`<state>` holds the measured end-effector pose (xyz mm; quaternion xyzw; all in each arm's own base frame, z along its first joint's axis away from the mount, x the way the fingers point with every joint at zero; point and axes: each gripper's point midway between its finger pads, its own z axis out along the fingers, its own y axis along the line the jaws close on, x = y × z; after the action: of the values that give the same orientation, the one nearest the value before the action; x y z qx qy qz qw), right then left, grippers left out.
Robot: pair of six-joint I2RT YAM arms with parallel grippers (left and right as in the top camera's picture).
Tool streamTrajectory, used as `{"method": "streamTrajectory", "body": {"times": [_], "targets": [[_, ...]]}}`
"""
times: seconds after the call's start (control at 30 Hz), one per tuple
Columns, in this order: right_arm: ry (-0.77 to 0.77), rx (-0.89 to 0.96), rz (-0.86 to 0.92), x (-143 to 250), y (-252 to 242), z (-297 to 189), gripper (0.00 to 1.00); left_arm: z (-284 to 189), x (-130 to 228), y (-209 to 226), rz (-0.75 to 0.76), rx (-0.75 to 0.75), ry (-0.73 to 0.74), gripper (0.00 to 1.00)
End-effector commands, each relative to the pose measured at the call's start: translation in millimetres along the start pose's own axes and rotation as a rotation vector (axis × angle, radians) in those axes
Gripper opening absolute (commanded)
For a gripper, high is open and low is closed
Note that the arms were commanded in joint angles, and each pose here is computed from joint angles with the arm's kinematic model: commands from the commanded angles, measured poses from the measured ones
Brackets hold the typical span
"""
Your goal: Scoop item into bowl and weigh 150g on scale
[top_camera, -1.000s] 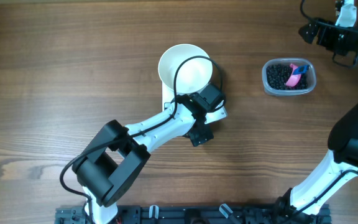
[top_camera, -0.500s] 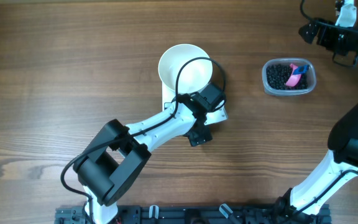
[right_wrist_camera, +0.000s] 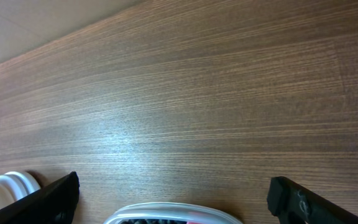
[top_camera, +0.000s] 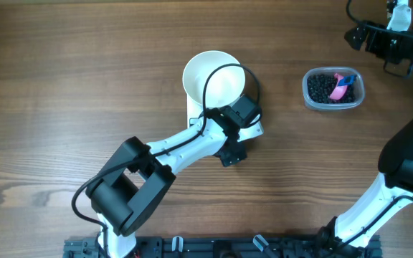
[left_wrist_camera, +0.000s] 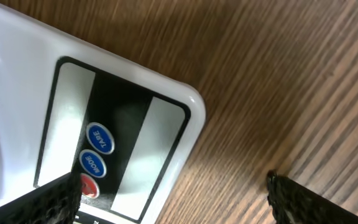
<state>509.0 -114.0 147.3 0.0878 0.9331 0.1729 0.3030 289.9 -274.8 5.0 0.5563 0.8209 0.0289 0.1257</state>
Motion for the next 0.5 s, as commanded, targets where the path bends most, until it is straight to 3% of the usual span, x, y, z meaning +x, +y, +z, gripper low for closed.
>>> {"method": "streamTrajectory", "body": {"times": [0.0,0.47], "targets": [[-0.004,0.007,-0.007,-3.7,0.1,2.7,1.00,36.6,33.2,-17.4,-0.034,0.077,0.116,1.00],[-0.005,0.006,-0.007,-3.7,0.2,2.7,1.00,17.5,20.7,-19.2,-0.032,0.070,0.077,1.00]]}}
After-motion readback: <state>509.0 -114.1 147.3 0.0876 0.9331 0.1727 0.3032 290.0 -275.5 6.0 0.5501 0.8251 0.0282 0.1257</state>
